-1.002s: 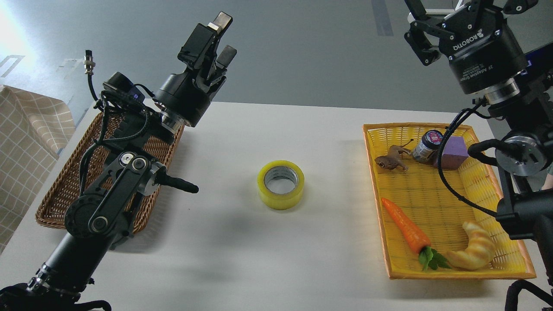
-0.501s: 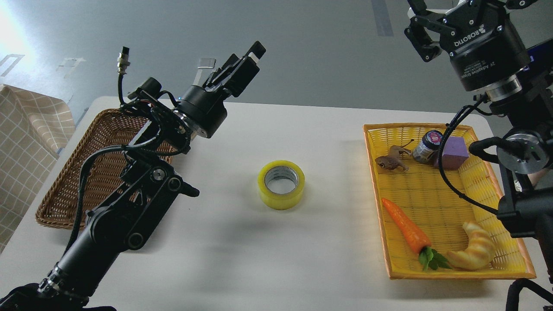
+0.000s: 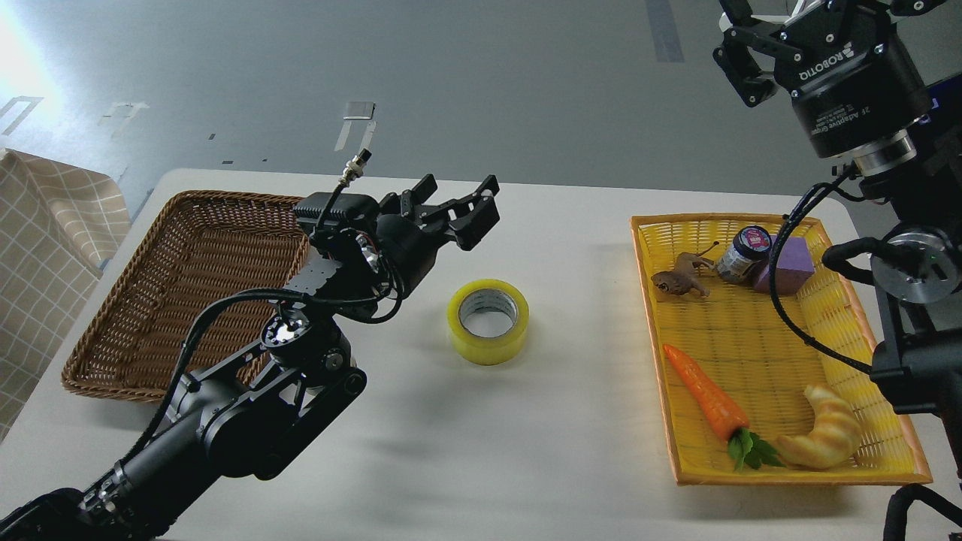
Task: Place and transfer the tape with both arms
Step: 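Lower the left gripper toward the tape roll on the table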
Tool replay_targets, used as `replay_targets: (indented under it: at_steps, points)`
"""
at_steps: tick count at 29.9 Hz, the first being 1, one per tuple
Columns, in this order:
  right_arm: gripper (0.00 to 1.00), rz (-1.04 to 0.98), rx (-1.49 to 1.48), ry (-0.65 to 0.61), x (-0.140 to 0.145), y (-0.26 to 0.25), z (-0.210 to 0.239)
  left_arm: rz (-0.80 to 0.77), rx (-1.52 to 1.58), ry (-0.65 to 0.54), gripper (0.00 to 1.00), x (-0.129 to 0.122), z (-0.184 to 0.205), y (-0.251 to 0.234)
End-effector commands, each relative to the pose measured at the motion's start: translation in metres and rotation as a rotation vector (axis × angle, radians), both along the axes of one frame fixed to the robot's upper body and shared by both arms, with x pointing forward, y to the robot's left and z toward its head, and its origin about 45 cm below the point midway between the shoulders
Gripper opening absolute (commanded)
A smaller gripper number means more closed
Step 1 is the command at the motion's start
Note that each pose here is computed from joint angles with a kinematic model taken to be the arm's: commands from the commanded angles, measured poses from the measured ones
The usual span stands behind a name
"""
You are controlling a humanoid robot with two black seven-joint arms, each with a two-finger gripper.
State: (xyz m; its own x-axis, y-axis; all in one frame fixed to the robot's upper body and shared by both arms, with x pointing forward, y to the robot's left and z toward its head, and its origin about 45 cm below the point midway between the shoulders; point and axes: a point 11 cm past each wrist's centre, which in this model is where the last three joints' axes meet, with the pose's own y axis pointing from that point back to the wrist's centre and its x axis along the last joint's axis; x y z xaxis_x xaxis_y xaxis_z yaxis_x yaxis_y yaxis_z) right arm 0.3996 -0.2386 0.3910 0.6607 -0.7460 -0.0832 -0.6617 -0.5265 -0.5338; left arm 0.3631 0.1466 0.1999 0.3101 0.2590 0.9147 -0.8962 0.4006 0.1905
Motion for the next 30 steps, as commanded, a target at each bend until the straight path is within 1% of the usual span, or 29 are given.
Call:
replay_targets:
  at_steps: [1,7,10,13,20,30]
  points:
    - [1.0,0.001,0.002,0.003,0.0,0.0,-0.001,0.061,0.051,0.064,0.98,-0.003,-0.025,0.016]
    - [1.0,0.001,0.002,0.001,0.0,0.0,-0.001,0.098,0.078,0.12,0.98,-0.008,-0.048,0.028]
    - [1.0,0.001,0.002,0.001,0.0,0.0,-0.001,0.099,0.078,0.127,0.98,-0.009,-0.052,0.027]
    - [1.0,0.001,0.002,0.003,0.0,0.0,-0.001,0.067,0.089,0.154,0.98,-0.021,-0.063,0.018]
    - [1.0,-0.003,0.0,0.016,-0.001,-0.001,-0.007,0.057,0.094,0.161,0.98,-0.024,-0.066,0.015]
    - [1.0,-0.008,-0.001,0.027,-0.001,-0.003,-0.011,-0.001,0.131,0.161,0.98,-0.026,-0.07,0.0]
